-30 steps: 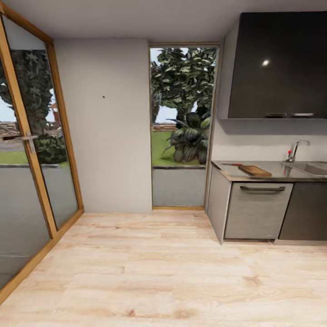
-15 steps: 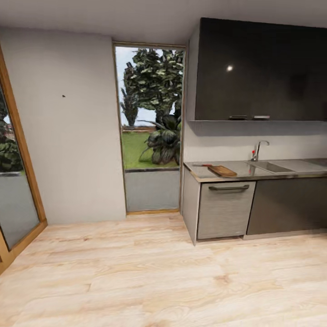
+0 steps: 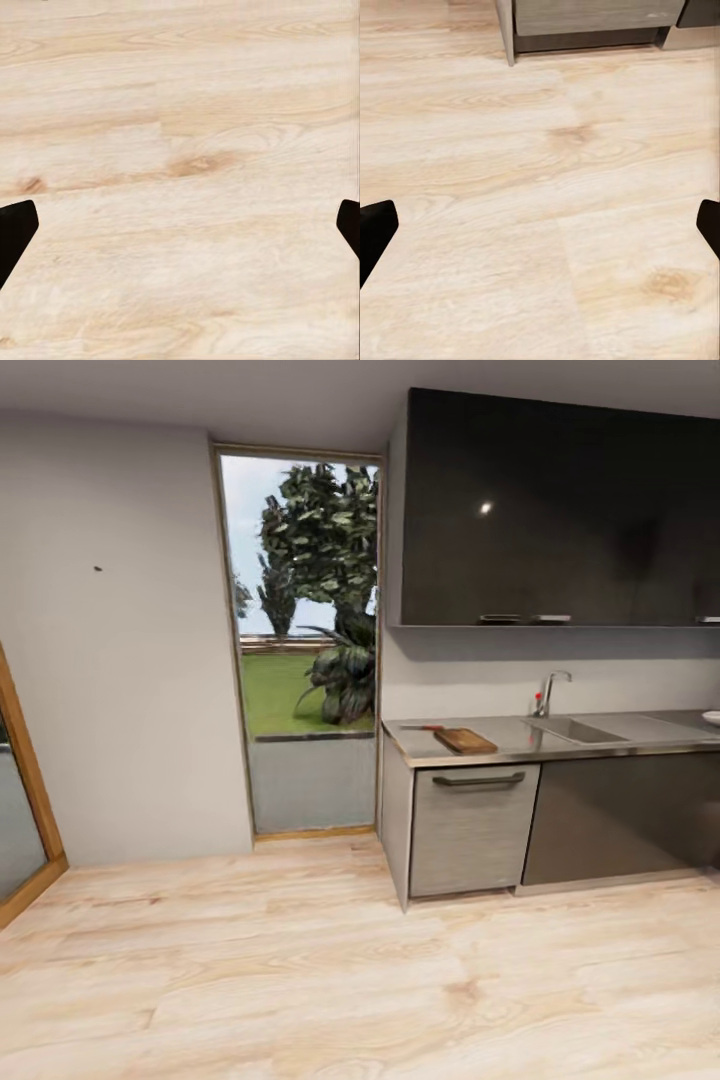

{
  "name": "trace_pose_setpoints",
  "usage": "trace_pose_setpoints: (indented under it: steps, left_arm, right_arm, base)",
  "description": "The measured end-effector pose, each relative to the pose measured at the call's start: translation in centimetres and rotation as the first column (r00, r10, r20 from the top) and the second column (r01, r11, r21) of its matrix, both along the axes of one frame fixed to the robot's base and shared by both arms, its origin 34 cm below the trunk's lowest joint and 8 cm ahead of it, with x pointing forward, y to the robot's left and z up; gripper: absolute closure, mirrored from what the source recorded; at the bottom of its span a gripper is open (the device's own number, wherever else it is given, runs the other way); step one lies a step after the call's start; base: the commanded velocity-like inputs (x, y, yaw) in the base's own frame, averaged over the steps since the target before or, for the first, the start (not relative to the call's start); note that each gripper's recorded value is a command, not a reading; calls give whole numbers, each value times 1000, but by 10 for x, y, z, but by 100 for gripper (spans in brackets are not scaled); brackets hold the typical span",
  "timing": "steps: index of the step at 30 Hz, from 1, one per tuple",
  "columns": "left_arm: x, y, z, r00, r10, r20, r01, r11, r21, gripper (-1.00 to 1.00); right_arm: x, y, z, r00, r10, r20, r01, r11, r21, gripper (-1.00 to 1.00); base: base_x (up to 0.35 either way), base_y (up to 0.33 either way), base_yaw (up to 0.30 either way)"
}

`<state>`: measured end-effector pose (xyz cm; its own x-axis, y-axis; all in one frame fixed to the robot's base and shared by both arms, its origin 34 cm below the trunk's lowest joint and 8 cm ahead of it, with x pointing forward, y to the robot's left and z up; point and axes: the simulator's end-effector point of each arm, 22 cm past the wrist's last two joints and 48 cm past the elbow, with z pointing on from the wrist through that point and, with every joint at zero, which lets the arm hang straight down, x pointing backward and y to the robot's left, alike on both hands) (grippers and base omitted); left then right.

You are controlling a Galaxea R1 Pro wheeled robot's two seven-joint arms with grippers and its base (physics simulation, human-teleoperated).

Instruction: In the kitchen, take the Vidalia onion out of the sink, dice it on the chopping board with the paring knife, put the diced onion into the bowl on the countertop, then place both the paring knife and the chopping board into the sink.

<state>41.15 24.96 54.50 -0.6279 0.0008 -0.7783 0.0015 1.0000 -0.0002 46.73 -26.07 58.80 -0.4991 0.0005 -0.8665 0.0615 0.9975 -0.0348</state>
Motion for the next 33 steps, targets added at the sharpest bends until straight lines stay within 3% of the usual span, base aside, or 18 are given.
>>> trace_pose_setpoints:
  steps: [18, 33]
  left_arm:
    - [0, -1, 0, 1000, -1, 1, 1, 1000, -1, -100]
    - [0, -3, 0, 1000, -1, 1, 1, 1000, -4, -100]
  right_arm:
    - [0, 1, 0, 1000, -1, 0, 1, 1000, 1, -100]
    - [0, 1, 0, 1000, -1, -1, 1, 1000, 1, -100]
  base:
    - [174, -305, 4]
    - [165, -305, 97]
